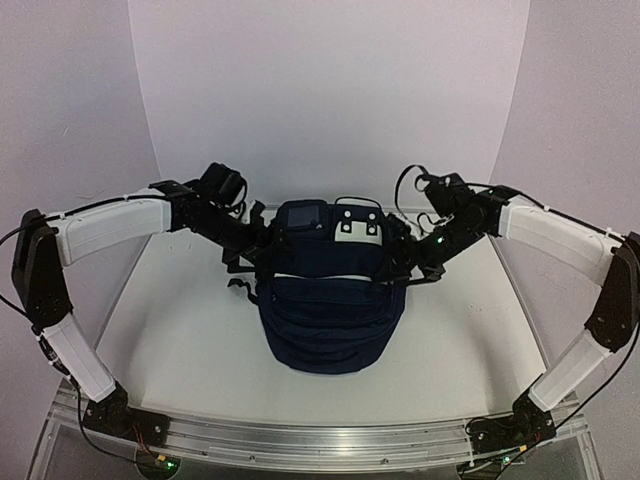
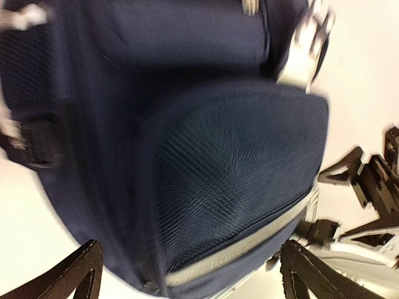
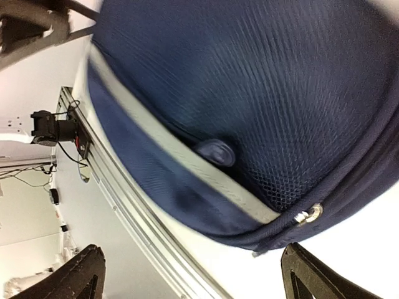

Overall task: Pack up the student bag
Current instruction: Adjust the student bag at the center of the board, then reset both arms

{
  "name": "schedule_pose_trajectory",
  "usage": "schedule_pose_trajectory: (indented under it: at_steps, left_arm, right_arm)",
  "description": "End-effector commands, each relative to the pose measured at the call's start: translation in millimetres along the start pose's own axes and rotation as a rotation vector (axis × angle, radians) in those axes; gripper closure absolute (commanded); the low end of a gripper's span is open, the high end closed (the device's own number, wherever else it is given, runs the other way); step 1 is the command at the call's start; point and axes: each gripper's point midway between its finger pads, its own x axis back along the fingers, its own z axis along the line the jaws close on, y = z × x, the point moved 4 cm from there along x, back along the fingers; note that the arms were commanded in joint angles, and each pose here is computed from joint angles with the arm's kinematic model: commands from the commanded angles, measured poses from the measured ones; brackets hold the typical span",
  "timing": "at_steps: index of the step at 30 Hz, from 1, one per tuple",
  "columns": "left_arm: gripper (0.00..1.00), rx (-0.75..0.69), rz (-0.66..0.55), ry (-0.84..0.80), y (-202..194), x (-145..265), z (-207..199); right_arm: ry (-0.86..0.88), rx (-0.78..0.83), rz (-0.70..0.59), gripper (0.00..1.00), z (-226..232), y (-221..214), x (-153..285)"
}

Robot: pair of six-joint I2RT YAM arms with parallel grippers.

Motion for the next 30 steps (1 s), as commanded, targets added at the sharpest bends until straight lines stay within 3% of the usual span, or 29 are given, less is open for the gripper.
schedule_pose_trajectory:
  at_steps: [1,5,8,13,20,30]
  left_arm:
    - [0.00,0.055,-0.202,-0.001,40,93,2]
    - [0.00,0.091,-0.304,0.108,63,144,24]
    - [0.00,0.133,-0.309,0.177,74,166,44]
    - [0.00,0.170,-0.217,0.260,73,152,78]
    - [0.00,0.252,-0.157,0.285,44,115,118]
    - [0.00,0.285,-0.150,0.298,18,102,140]
  right_arm:
    - [-0.134,0.102,-0.172,0.02,7,24,71]
    - [-0.204,0.123,-0.260,0.02,-6,44,104]
    - [-0.234,0.082,-0.304,0.02,-29,57,125]
    - [-0.361,0.079,-0.250,0.02,-83,44,127]
    - [-0.449,-0.069,-0.130,0.02,-157,-4,116]
    - [-0.420,-0.116,-0.116,0.02,-155,-29,110]
